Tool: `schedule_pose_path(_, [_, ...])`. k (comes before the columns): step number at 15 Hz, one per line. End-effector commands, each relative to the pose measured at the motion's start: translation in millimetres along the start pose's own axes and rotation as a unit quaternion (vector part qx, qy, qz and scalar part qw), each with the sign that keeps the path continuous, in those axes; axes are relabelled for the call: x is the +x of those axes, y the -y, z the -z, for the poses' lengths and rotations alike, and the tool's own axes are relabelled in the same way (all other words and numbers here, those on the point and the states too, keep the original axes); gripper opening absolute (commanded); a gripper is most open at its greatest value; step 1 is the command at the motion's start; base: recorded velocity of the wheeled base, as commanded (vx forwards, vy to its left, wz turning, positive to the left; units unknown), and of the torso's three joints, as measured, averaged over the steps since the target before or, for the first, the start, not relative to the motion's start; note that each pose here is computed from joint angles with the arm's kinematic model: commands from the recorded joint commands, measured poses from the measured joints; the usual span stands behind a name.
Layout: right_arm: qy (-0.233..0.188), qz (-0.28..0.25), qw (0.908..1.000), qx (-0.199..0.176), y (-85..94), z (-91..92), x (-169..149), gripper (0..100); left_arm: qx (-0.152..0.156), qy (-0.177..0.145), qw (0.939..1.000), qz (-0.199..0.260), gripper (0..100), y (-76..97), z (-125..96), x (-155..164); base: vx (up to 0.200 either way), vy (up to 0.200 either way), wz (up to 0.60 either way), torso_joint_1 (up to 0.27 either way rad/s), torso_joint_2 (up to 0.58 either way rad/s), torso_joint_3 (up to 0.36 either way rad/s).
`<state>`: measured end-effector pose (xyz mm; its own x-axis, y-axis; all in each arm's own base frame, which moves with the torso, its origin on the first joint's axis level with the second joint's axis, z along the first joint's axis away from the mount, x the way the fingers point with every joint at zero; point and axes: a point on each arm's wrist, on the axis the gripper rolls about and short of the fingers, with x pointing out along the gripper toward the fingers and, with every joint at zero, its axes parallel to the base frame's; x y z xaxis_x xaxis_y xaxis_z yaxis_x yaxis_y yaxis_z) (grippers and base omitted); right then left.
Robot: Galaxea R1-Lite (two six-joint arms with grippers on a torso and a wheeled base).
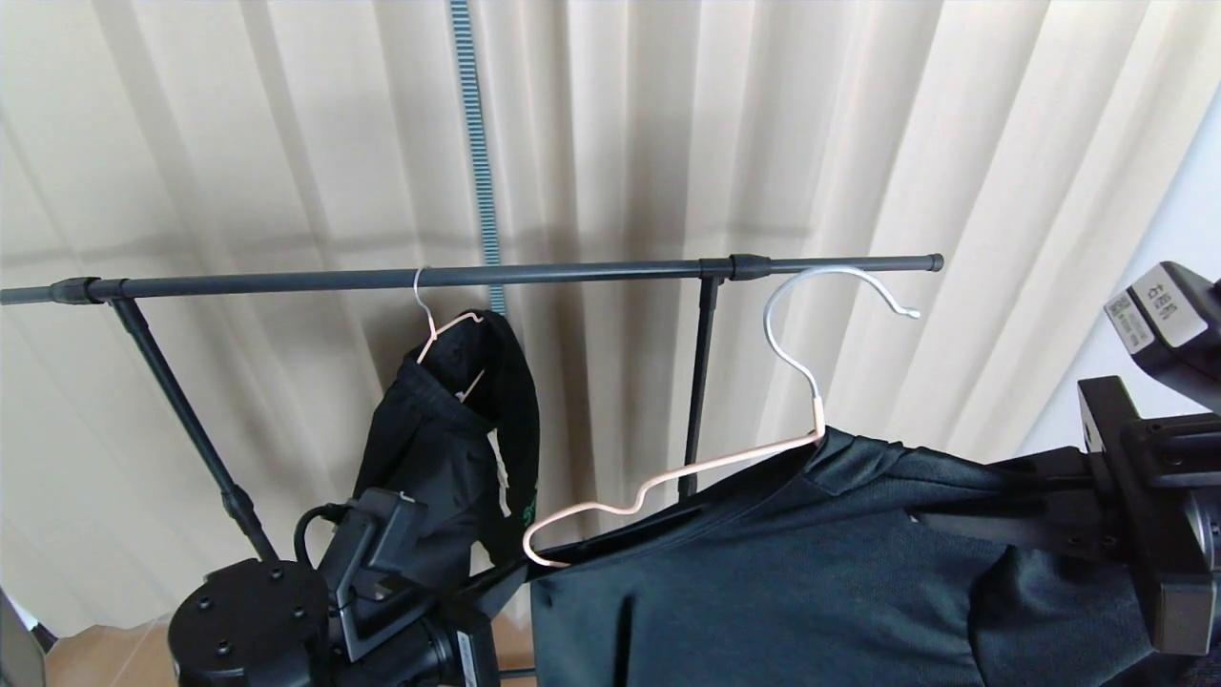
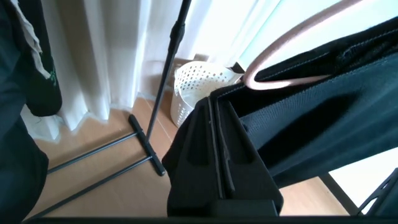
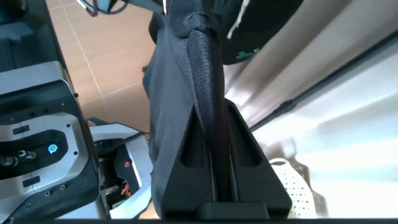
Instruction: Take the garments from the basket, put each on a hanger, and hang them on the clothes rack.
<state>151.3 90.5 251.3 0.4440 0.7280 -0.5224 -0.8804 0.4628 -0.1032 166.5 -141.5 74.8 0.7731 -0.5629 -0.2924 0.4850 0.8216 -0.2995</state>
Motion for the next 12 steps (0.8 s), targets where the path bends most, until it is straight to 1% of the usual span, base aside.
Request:
schedule_pose_path(1, [-0.008,0.0,1.0,0.003,-2.2,7.4,-0.4,0,-0.001,0.008,1.0,0.002,0,0.7,-3.0,-1.3,0.0,0.0,0.0,0.0,0.0,0.0])
schedule_pose_path(3, [-0.011,-0.002,0.9999,0.005,-2.8,12.8,3.1,0,-0.001,0.019,0.9998,0.005,0,1.6,-7.2,-4.1,0.0,0.0,0.0,0.0,0.0,0.0])
schedule_pose_path(5, [-0.003,0.002,1.0,0.001,-1.9,16.1,7.4,0,0.0,0.028,0.9996,0.008,0,2.5,-10.5,-6.7,0.0,0.0,0.0,0.0,0.0,0.0])
schedule_pose_path(8, [-0.011,-0.001,0.9999,0.003,-2.1,22.9,12.8,0,-0.002,0.049,0.9987,0.01,0,2.4,-18.7,-10.7,0.0,0.0,0.0,0.0,0.0,0.0])
schedule_pose_path(12, [-0.018,-0.005,0.9998,-0.003,-3.0,27.5,15.0,0,-0.003,0.059,0.9982,0.008,0,1.2,-22.7,-12.5,0.0,0.0,0.0,0.0,0.0,0.0])
